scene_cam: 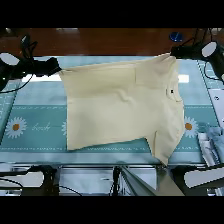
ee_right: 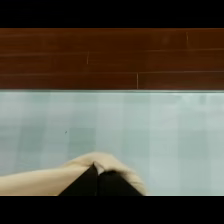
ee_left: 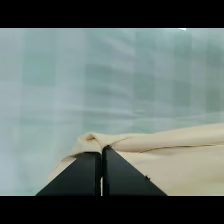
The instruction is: Fold the shirts.
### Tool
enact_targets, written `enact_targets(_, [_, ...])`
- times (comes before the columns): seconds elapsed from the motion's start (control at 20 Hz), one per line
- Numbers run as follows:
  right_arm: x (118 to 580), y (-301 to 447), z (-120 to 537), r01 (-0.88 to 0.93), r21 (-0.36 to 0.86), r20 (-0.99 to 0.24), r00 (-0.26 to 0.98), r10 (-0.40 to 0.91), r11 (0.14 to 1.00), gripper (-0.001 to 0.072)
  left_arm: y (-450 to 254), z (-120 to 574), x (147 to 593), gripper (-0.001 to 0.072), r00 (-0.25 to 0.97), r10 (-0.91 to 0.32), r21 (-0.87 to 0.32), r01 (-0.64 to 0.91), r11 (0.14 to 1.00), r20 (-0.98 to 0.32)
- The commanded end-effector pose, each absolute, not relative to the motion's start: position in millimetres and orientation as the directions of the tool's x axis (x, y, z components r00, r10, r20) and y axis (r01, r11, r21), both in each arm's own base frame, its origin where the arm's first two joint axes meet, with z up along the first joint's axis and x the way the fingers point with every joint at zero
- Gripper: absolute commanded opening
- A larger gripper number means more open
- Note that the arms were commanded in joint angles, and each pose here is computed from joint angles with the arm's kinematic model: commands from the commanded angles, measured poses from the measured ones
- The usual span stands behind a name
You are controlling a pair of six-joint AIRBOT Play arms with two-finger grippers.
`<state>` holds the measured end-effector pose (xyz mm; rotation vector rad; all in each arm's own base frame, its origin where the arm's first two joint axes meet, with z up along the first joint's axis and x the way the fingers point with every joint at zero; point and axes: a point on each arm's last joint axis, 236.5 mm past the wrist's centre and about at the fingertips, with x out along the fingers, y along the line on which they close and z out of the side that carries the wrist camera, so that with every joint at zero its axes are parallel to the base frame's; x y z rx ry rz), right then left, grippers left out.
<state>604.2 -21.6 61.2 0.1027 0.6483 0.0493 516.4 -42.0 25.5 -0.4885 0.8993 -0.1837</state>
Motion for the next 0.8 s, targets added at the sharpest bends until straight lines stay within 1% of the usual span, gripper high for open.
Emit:
enact_targets(0.0, [633, -35, 67, 0.034, 0.111, -0.485, 0.874, 0.025, 0.993, 0.0028, -24, 16, 544, 0.0023, 0.691, -0.276, -0.444, -0.072, 0.893, -0.668])
enact_targets(0.15, [631, -33, 45, 0.030, 0.115, -0.528, 0.848, 0.035, 0.993, 0.0027, -27, 7, 550, 0.0024, 0.696, -0.267, -0.399, -0.030, 0.916, -0.666])
enact_targets(0.3, [625, -30, 33, 0.019, 0.113, -0.571, 0.819, 0.050, 0.993, 0.0028, -42, 1, 545, 0.0023, 0.669, -0.296, -0.337, 0.071, 0.939, -0.682])
enact_targets(0.4, [611, -32, 41, -0.022, 0.059, -0.608, 0.792, 0.053, 0.998, 0.0028, -43, 11, 533, 0.0022, 0.631, -0.325, -0.308, 0.140, 0.941, -0.705])
enact_targets(0.45, [595, -33, 40, -0.037, 0.055, -0.659, 0.749, 0.064, 0.998, 0.0028, -44, 18, 522, 0.0022, 0.600, -0.348, -0.321, 0.157, 0.934, -0.720])
enact_targets(0.5, [575, -30, 31, -0.053, 0.072, -0.728, 0.680, 0.088, 0.996, 0.0029, -47, 20, 511, 0.0021, 0.558, -0.377, -0.354, 0.154, 0.922, -0.739])
enact_targets(0.55, [551, -26, 16, -0.069, 0.096, -0.803, 0.585, 0.118, 0.993, 0.0029, -54, 18, 497, 0.0021, 0.502, -0.410, -0.397, 0.138, 0.907, -0.761])
enact_targets(0.65, [514, -30, -13, -0.070, 0.088, -0.901, 0.420, 0.109, 0.994, 0.0029, -74, 5, 462, 0.0021, 0.350, -0.468, -0.438, 0.166, 0.883, -0.812])
enact_targets(0.75, [491, -39, -35, -0.050, 0.063, -0.949, 0.305, 0.075, 0.997, 0.0029, -68, -14, 438, 0.0021, 0.244, -0.417, -0.399, 0.123, 0.909, -0.875])
